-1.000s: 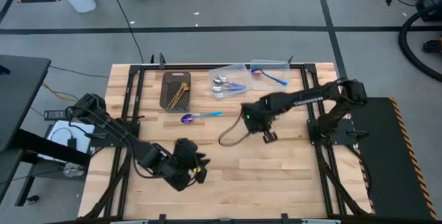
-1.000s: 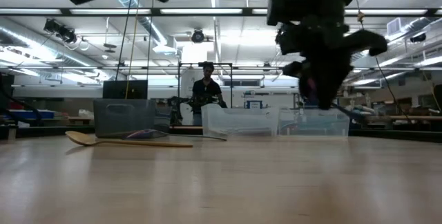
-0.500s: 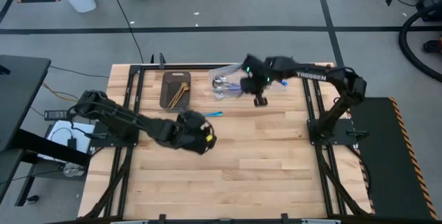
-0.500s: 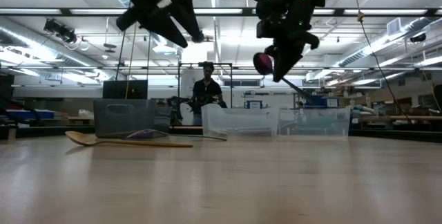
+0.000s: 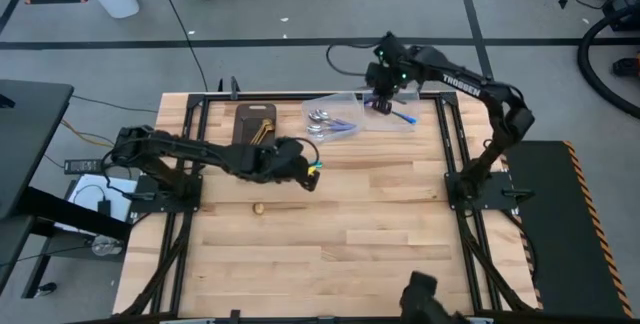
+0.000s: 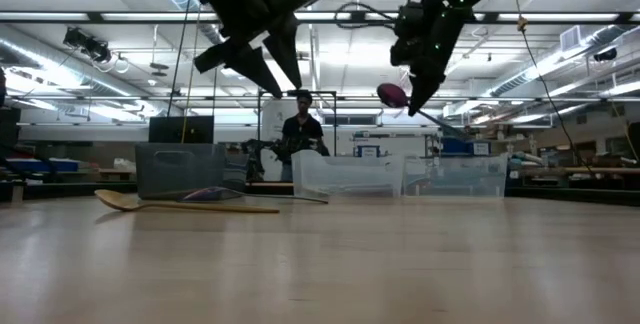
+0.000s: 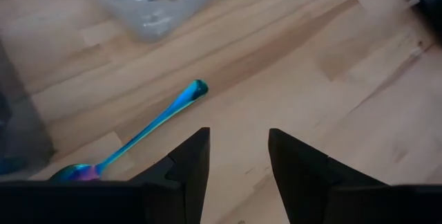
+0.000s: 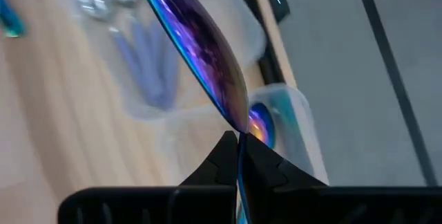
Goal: Sort silverware by color (type)
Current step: Put the blue spoon into the right transparent bin
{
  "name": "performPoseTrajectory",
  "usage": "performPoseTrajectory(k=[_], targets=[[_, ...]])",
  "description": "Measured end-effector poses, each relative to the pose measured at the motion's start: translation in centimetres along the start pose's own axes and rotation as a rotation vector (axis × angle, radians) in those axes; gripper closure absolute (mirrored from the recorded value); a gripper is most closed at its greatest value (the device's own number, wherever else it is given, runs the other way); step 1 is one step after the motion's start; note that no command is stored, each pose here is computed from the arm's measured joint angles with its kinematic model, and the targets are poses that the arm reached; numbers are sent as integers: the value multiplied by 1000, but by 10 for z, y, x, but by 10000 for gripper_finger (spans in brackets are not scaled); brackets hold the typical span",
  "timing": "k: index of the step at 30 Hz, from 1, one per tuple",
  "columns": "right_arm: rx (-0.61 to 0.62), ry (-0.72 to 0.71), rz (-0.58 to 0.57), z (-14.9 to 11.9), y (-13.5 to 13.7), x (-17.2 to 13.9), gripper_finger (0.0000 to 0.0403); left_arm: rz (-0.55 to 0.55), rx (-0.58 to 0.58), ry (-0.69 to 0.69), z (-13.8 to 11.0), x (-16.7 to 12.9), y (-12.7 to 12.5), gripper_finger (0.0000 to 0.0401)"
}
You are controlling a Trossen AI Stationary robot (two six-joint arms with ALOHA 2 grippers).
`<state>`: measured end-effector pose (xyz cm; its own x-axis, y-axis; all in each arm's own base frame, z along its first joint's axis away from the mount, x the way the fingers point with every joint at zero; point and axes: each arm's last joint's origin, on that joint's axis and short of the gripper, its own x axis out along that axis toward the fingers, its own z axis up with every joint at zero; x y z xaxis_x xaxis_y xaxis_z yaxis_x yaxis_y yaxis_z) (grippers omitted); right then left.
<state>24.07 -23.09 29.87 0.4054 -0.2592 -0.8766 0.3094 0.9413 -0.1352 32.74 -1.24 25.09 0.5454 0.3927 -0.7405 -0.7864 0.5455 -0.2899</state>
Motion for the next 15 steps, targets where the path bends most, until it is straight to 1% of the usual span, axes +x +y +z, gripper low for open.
performPoseTrajectory(k=[3, 6, 11, 15], targets=[[72, 15, -20, -7, -17, 7, 391, -27, 6, 28, 6, 4, 2, 244], [112, 50, -22, -14, -30, 18, 391, -37, 30, 60, 9, 6, 5, 244], [148, 106, -14, -22, -42, 38, 391, -48, 67, 103, 8, 6, 7, 244], [153, 174, -54, -29, -50, 49, 391, -37, 81, 130, 4, 5, 7, 244]])
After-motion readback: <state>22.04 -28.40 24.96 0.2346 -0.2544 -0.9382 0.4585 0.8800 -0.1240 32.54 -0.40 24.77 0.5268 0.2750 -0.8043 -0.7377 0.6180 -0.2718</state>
